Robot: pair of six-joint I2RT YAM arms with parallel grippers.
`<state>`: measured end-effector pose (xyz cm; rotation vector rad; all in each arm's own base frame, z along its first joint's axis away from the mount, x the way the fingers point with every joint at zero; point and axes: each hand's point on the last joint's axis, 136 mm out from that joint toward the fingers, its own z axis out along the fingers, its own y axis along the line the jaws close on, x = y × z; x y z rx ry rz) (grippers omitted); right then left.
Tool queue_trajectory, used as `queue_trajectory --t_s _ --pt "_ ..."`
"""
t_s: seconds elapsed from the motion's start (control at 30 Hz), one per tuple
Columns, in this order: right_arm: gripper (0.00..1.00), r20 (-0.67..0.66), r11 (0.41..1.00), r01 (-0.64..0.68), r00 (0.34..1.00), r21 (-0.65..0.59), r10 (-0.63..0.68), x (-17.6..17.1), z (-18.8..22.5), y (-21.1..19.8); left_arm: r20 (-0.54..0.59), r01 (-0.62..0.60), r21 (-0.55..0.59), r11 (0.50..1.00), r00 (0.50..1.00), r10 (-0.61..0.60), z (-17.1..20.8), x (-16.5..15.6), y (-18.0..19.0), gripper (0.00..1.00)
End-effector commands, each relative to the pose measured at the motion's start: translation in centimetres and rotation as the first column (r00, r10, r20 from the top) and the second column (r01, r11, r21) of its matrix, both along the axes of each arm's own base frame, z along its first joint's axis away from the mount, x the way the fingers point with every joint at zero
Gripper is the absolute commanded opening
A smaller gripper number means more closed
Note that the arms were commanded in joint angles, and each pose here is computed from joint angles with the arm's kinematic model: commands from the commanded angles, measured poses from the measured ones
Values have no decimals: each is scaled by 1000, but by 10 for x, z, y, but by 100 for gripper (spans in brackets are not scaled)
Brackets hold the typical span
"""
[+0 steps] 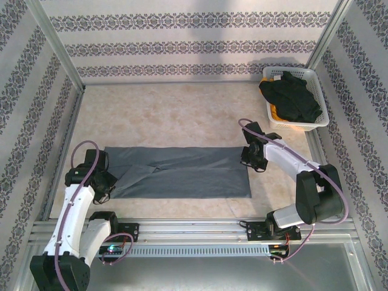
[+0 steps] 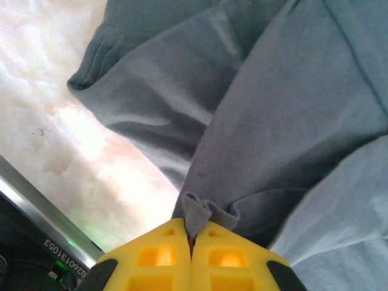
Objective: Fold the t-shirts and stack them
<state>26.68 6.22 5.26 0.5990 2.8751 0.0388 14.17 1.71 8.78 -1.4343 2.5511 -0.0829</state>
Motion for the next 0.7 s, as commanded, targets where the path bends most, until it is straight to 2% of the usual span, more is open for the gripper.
queue_trajectory --t_s 0.0,0.03,0.07,0.13,0.17,0.27,0.33,0.4,0.57,0.67 --pt "16 52 1000 -14 999 18 13 10 13 9 -12 25 -36 999 1000 -25 -10 3 -7 0" --pt "16 64 999 -18 998 29 16 13 15 13 -7 37 -56 998 999 -37 -13 8 -11 1" --pt "16 69 999 -22 997 43 19 14 16 17 4 51 -79 996 999 -50 -15 13 -15 10" --pt "16 74 998 -21 997 62 16 17 16 22 25 66 -106 992 998 -64 -11 23 -20 36" --pt "17 79 996 -19 997 85 13 19 17 26 40 72 -104 992 997 -68 -5 28 -20 46" --pt "19 80 988 10 997 153 -23 23 17 36 100 79 -61 995 992 -72 19 46 -13 65" --pt "19 83 981 33 995 190 -49 26 19 42 140 87 -35 996 987 -82 35 63 -9 67" --pt "20 80 971 62 993 229 -82 30 18 48 170 92 -33 995 982 -85 45 82 -7 63" --pt "19 53 949 130 987 288 -151 39 12 63 245 55 -89 995 969 -32 46 144 2 41" --pt "19 11 937 188 980 294 -200 38 2 67 247 45 -123 991 969 -13 35 177 7 34"
